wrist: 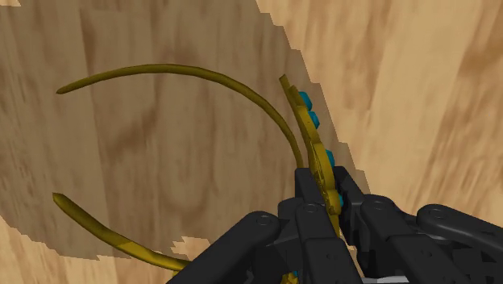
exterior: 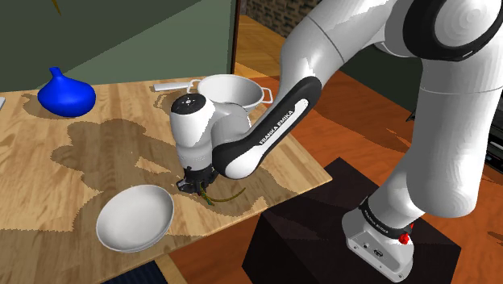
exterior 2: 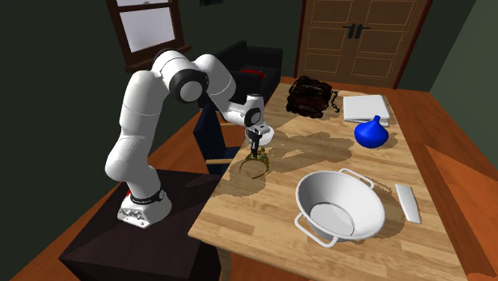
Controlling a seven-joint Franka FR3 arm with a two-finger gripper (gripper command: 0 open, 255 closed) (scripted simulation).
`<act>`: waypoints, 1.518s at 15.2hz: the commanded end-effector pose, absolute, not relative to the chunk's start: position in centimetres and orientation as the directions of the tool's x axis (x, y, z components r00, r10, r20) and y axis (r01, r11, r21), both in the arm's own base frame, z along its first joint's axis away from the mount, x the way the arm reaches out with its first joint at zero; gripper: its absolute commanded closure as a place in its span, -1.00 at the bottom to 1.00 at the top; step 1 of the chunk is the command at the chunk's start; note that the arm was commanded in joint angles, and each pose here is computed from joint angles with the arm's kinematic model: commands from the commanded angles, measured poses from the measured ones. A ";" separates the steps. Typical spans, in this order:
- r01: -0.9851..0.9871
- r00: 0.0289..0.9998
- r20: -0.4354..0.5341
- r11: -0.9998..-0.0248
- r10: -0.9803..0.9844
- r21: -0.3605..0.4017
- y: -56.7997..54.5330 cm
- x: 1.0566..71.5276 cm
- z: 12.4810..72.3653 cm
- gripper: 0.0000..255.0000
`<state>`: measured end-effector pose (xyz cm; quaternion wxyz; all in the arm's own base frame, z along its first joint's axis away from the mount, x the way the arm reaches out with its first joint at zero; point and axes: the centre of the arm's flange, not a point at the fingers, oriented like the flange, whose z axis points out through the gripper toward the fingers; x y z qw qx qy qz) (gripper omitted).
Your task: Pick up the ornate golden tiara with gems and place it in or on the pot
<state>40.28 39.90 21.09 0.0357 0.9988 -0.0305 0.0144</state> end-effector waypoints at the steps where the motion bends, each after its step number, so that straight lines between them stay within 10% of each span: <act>1: -0.062 0.998 0.031 -0.996 -0.060 0.070 39.9 40.3 21.1 1.00; 23: -0.062 0.998 0.031 -0.996 -0.060 0.070 39.9 40.3 32.2 1.00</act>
